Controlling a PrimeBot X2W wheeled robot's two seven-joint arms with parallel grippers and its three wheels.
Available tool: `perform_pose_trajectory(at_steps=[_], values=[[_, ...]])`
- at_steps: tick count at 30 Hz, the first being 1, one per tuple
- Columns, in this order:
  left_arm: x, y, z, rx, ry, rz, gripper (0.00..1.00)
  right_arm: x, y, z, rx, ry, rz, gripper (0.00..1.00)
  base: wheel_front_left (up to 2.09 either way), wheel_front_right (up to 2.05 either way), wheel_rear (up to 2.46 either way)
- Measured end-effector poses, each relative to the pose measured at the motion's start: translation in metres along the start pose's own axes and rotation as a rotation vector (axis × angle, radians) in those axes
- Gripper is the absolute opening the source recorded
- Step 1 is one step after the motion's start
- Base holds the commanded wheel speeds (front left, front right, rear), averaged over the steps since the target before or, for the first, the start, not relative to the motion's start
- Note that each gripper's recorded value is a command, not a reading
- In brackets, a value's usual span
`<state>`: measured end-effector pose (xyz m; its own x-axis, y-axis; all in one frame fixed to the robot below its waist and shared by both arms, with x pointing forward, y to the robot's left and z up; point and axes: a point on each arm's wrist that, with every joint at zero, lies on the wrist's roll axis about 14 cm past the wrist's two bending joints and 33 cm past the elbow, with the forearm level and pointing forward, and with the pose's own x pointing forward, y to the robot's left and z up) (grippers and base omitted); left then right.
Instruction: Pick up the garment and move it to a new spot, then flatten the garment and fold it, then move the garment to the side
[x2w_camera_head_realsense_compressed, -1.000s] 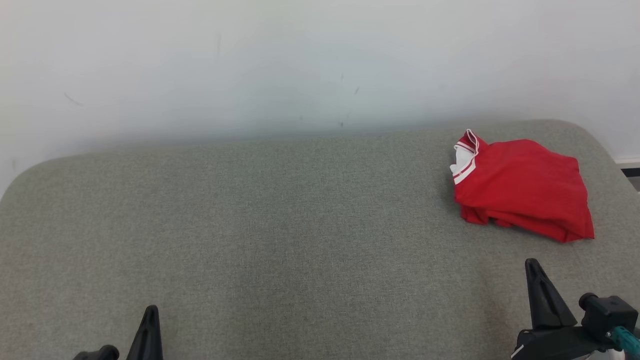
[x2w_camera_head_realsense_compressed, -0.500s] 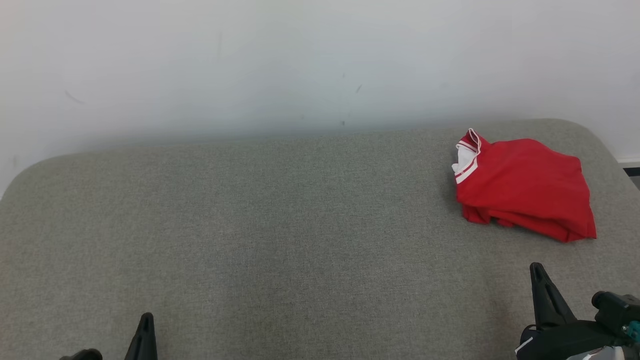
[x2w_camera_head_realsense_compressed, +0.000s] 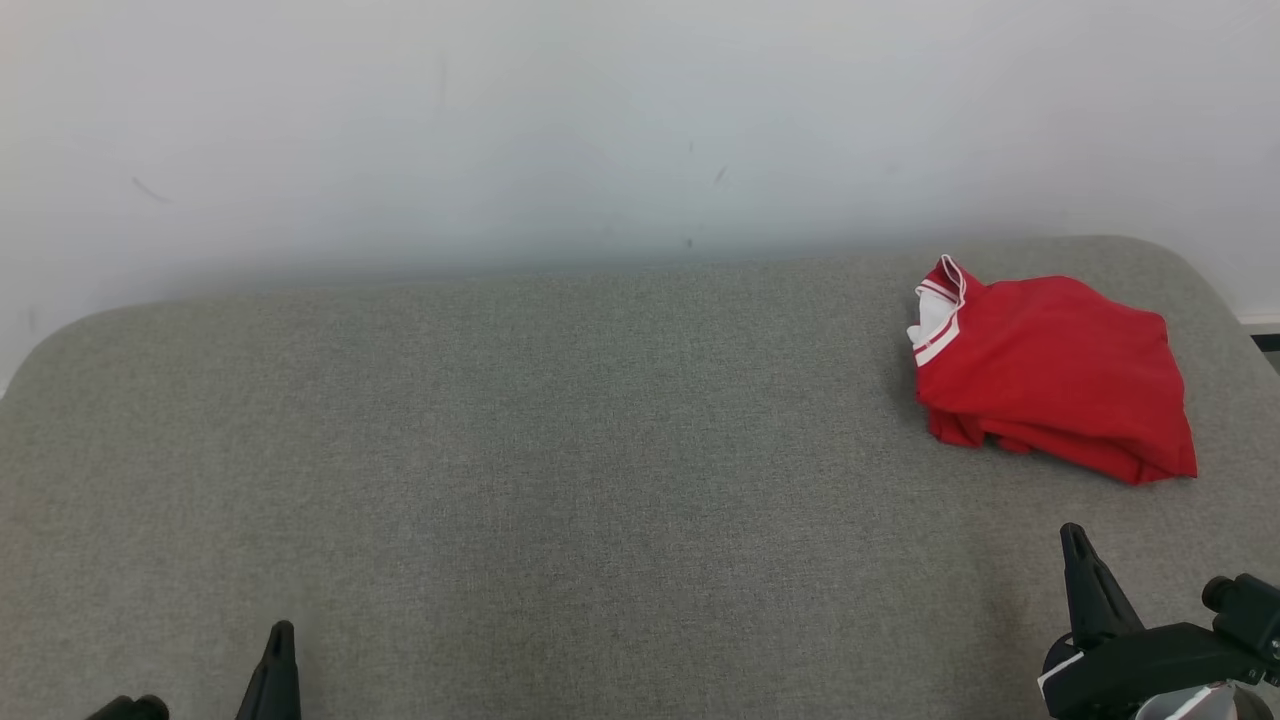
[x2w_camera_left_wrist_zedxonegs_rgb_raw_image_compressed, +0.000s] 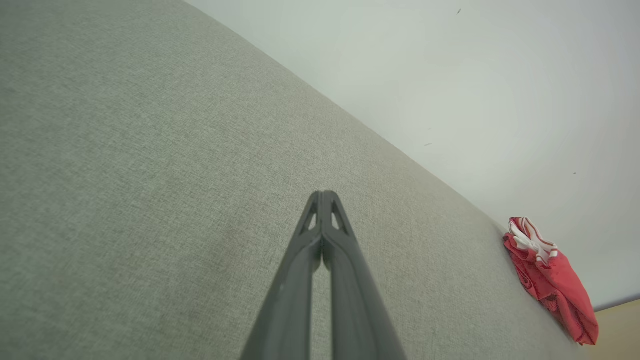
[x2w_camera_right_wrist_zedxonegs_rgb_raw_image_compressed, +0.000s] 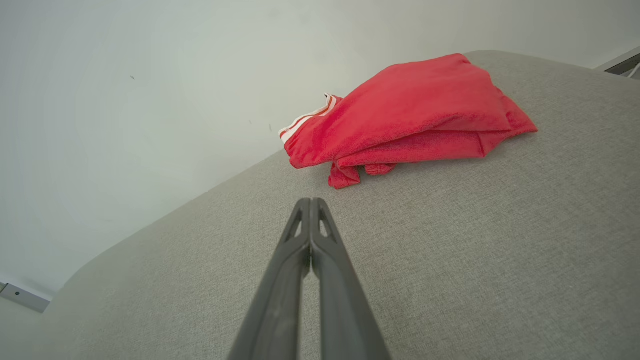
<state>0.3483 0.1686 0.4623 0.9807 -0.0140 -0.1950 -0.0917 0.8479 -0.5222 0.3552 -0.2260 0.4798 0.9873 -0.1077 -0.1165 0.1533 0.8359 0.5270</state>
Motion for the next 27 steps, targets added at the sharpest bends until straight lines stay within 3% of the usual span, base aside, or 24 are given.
perform_pose_trajectory(at_steps=[27], values=[[0.011, 0.006, 0.005, -0.403, 0.023, -0.002, 0.00, 0.010, 0.005, -0.008, 0.398, 0.056, -0.005, 0.00, 0.00, 0.00, 0.00]])
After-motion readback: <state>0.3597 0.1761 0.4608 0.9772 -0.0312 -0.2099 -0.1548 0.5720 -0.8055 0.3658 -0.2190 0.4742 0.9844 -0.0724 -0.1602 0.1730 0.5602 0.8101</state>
